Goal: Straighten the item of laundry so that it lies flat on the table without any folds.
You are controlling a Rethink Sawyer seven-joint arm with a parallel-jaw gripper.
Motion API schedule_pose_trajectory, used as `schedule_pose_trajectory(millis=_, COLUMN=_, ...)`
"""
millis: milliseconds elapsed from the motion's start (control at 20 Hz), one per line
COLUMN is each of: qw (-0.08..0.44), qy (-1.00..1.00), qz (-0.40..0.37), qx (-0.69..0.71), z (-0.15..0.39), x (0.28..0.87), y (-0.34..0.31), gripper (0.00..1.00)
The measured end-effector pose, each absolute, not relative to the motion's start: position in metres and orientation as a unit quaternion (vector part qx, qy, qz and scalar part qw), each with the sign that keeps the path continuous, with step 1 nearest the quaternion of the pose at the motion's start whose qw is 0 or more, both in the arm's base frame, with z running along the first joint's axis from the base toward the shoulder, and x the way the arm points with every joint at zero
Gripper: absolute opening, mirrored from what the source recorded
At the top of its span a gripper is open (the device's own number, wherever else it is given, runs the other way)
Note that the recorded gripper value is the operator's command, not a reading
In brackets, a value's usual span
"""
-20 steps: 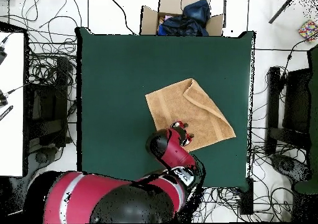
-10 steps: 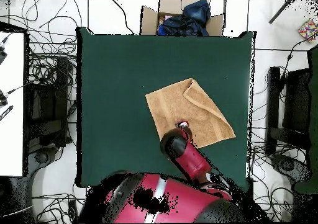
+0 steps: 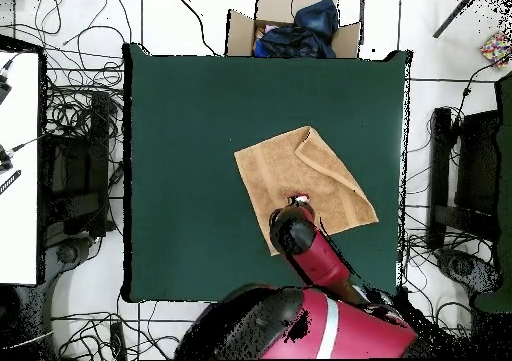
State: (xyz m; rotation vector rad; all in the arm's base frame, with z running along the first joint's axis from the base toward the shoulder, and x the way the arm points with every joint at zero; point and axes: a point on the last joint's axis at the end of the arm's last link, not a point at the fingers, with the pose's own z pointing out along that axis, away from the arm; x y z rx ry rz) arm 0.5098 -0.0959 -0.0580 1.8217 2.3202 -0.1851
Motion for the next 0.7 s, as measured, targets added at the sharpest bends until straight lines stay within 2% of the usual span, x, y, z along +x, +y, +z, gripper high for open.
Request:
schedule_pose_trajectory(millis=300, qw=0.101, qy=0.751, qz=-0.093, qx=0.646, z=-0.059, x=0.521, y=-0.083, gripper=1.0)
schedule_pose_trajectory(millis=500, qw=0.108, qy=0.741, qz=-0.11, qx=0.653, z=-0.06, x=0.546, y=-0.036, gripper=1.0)
schedule_pose_trajectory(millis=700, qw=0.093, qy=0.75, qz=-0.085, qx=0.649, z=-0.058, x=0.571, y=0.027, gripper=1.0)
